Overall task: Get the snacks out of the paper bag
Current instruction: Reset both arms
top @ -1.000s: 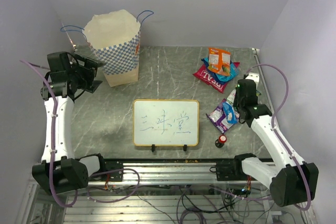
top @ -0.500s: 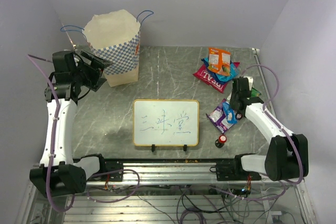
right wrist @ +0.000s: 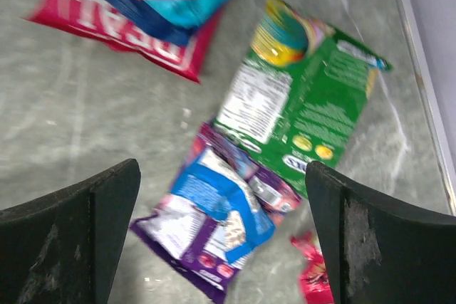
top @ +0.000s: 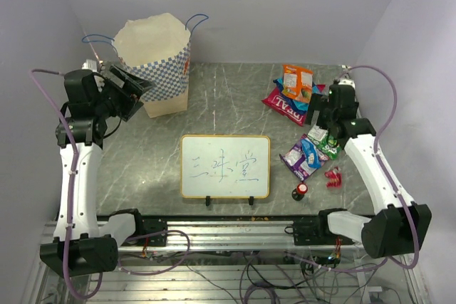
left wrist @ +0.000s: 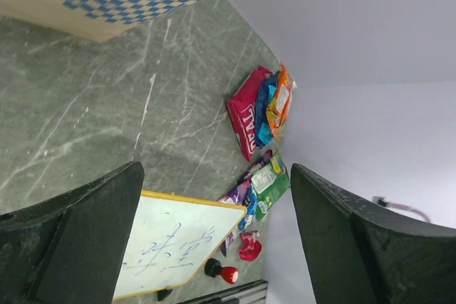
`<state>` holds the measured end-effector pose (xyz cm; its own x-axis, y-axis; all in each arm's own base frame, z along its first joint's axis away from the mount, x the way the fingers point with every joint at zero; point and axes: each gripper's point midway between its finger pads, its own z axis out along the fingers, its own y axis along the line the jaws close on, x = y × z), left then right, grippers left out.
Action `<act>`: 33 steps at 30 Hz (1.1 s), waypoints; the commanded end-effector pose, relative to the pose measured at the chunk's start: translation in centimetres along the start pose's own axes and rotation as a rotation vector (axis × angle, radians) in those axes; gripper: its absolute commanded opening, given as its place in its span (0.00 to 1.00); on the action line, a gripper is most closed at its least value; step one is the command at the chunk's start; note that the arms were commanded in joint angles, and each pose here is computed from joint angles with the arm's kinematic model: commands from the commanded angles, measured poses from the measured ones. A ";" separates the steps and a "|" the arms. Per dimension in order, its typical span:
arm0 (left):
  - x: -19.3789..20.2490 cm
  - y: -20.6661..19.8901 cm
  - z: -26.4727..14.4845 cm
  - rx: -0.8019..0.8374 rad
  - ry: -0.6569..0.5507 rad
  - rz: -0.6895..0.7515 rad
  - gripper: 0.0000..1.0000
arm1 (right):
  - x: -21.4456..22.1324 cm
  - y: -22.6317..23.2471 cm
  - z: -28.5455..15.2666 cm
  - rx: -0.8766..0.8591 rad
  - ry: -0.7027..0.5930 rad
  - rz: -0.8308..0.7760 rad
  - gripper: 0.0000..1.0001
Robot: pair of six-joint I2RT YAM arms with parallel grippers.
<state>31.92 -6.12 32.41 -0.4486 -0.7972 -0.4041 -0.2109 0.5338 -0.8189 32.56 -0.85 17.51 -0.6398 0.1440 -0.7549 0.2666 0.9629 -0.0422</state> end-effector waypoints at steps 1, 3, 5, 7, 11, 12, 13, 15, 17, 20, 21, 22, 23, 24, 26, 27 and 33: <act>-1.3 -5.3 -1.2 0.205 -0.020 0.207 0.94 | -4.1 4.1 -3.5 -0.223 -0.090 0.032 1.00; -1.8 -7.0 -1.5 0.261 -0.017 0.284 0.94 | -5.3 6.4 -4.7 -0.339 -0.081 0.092 1.00; -2.2 -8.7 -2.0 0.303 -0.025 0.385 0.94 | -6.4 9.1 -6.3 -0.486 -0.050 0.101 1.00; -2.4 -10.7 -2.8 0.353 -0.039 0.485 0.94 | -6.7 11.5 -7.6 -0.618 0.007 0.093 1.00; -1.6 -14.0 -3.9 0.446 -0.040 0.613 0.94 | -7.4 13.0 -9.1 -0.695 0.036 0.099 1.00; -1.4 -14.6 -4.1 0.468 -0.036 0.640 0.94 | -7.8 13.0 -9.6 -0.699 0.023 0.091 1.00; -0.7 -15.4 -4.3 0.495 -0.024 0.669 0.94 | -8.2 12.7 -10.0 -0.691 0.008 0.081 1.00; 0.2 -16.7 -4.8 0.534 -0.012 0.728 0.94 | -9.4 12.0 -11.4 -0.683 -0.042 0.051 1.00; 0.7 -18.1 -5.8 0.562 -0.024 0.790 0.94 | -10.9 11.2 -13.2 -0.674 -0.110 0.024 1.00; 0.8 -19.6 -7.8 0.579 -0.064 0.857 0.94 | -13.2 9.5 -16.7 -0.644 -0.217 0.013 1.00; 0.5 -19.8 -8.5 0.571 -0.085 0.865 0.94 | -14.0 8.9 -18.0 -0.636 -0.254 0.016 1.00; 0.2 -20.0 -9.1 0.562 -0.104 0.864 0.94 | -15.1 8.3 -19.9 -0.638 -0.304 0.018 1.00; 0.0 -20.1 -9.9 0.556 -0.119 0.859 0.94 | -15.7 7.7 -21.5 -0.637 -0.341 0.020 1.00; -0.1 -20.3 -10.7 0.552 -0.131 0.854 0.94 | -16.2 7.1 -23.0 -0.633 -0.373 0.027 1.00; -0.5 -20.7 -12.5 0.543 -0.165 0.840 0.94 | -17.1 5.6 -25.7 -0.611 -0.434 0.055 1.00; -0.8 -20.8 -13.5 0.531 -0.189 0.832 0.94 | -17.4 4.9 -26.8 -0.597 -0.459 0.075 1.00; -2.8 -20.1 -18.1 0.455 -0.361 0.826 0.94 | -18.3 1.5 -32.6 -0.562 -0.614 0.151 1.00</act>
<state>23.74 -11.92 56.39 -0.0746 -0.3008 -0.9507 0.5279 0.7969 -0.2936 22.70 6.96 52.54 -0.0844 0.2616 -0.9615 -0.2641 0.9245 0.2747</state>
